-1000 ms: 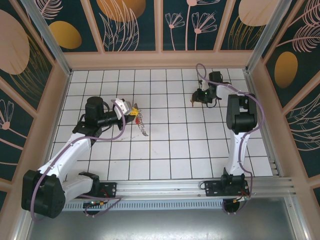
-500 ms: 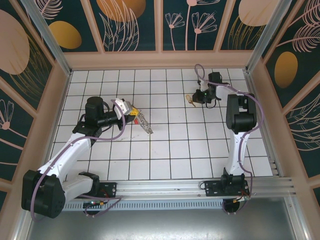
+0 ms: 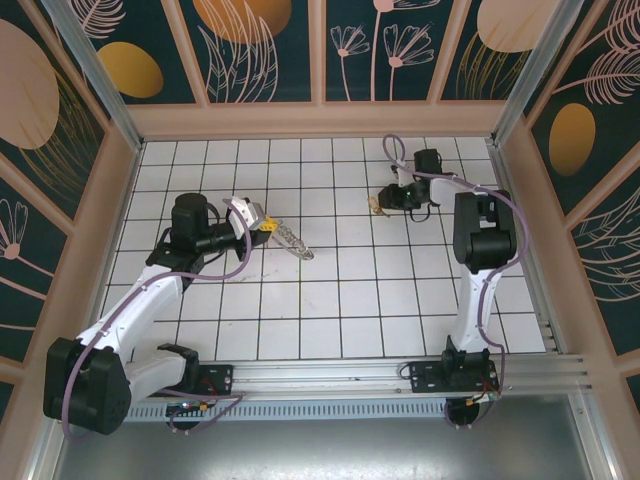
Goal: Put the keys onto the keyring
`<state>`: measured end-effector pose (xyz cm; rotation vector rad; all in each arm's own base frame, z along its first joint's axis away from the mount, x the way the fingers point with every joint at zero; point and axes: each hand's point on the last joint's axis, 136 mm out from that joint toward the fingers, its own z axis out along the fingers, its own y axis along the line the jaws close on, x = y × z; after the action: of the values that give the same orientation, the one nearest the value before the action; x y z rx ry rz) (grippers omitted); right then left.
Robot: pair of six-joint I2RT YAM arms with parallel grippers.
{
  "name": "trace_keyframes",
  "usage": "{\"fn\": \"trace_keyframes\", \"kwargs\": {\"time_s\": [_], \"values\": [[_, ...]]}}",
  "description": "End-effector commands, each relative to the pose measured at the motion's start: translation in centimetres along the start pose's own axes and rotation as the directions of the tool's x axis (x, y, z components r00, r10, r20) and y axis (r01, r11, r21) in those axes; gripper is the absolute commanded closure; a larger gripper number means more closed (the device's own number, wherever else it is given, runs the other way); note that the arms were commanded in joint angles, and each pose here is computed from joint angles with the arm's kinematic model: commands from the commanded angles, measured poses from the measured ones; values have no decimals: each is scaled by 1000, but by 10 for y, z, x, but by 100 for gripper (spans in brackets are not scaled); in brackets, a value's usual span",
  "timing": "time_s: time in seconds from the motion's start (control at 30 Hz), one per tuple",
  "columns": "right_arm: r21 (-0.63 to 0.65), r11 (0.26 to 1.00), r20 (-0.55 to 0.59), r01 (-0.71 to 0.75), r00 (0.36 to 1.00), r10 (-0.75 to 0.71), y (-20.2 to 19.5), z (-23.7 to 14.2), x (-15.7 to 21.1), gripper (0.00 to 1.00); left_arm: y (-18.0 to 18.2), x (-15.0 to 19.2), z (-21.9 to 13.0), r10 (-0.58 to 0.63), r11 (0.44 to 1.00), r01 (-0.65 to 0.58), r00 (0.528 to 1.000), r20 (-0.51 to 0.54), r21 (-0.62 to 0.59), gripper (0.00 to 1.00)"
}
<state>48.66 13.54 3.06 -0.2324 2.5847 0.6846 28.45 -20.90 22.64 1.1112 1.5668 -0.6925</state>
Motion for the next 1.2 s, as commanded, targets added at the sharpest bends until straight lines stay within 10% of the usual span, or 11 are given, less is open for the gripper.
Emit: {"fn": "trace_keyframes", "kwargs": {"time_s": [0.0,0.37,1.17], "values": [[127,975,99,-182,980,170,6,-26,-24,64,2,-12,-1,17,1000,-17,1000,20,1,100],[289,861,167,-418,908,385,35,-18,4,63,3,-6,1,6,1000,-6,1000,9,5,100],[342,845,131,-412,911,391,27,8,15,82,-4,2,-6,4,1000,-4,1000,5,-20,100]]}}
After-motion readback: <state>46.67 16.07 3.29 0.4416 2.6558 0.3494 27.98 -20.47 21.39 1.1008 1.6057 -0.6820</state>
